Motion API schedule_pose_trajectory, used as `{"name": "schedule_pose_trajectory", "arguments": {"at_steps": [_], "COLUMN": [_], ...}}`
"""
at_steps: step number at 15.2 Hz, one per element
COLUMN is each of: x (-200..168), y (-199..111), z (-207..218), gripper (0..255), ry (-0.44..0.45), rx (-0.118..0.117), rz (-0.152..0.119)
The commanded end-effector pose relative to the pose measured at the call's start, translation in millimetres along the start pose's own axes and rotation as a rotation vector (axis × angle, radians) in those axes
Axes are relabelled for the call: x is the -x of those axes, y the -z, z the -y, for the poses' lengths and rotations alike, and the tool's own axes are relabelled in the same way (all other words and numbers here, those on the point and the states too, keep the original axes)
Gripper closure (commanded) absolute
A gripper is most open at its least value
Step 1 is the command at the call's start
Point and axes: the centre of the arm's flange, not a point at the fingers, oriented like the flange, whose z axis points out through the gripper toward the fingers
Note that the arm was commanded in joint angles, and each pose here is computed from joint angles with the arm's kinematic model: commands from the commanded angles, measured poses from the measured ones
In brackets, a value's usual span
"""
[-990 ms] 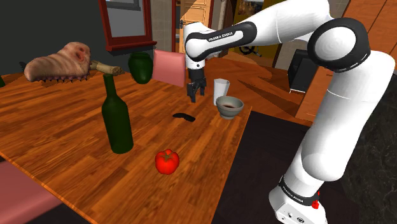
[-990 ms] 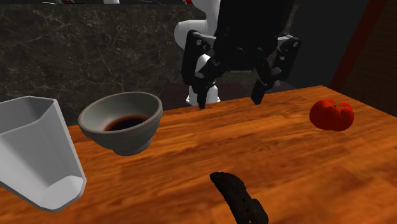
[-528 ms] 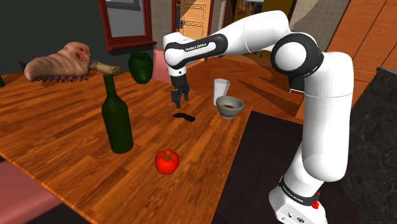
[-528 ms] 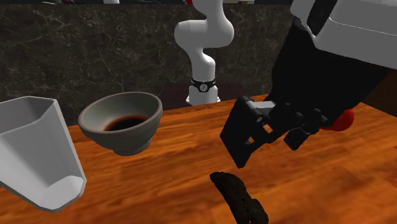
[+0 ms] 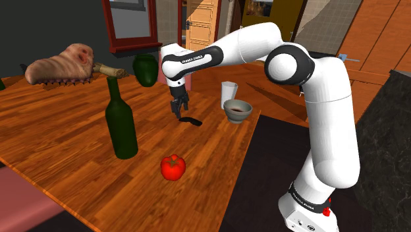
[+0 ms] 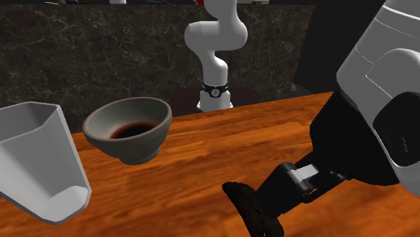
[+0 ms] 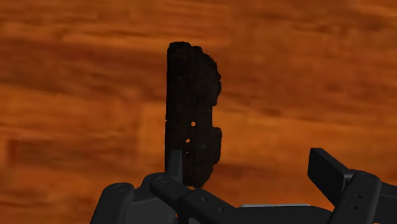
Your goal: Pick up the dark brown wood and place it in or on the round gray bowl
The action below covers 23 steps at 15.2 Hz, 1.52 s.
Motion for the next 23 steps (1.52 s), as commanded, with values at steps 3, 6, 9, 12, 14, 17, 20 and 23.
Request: {"name": "schedule_pose_trajectory", "arguments": {"at_steps": [3,6,9,12,14,17,20,23], "x": [0,0,0,0,0,0,0,34], "y": [-17,-17,-17,-17,-17,-17,-17,-21], "z": [0,0,0,0,0,0,0,-27], "gripper": [0,0,0,255,255,255,255,0], "ry": [0.001,0.001,0.001,0.001,0.001,0.001,0.001,-0.003], "rx": [0.0,0.0,0.0,0.0,0.0,0.0,0.0,-0.03], "rz": [-0.001,-0.001,-0.001,0.0,0.0,0.0,0.0,-0.132]}}
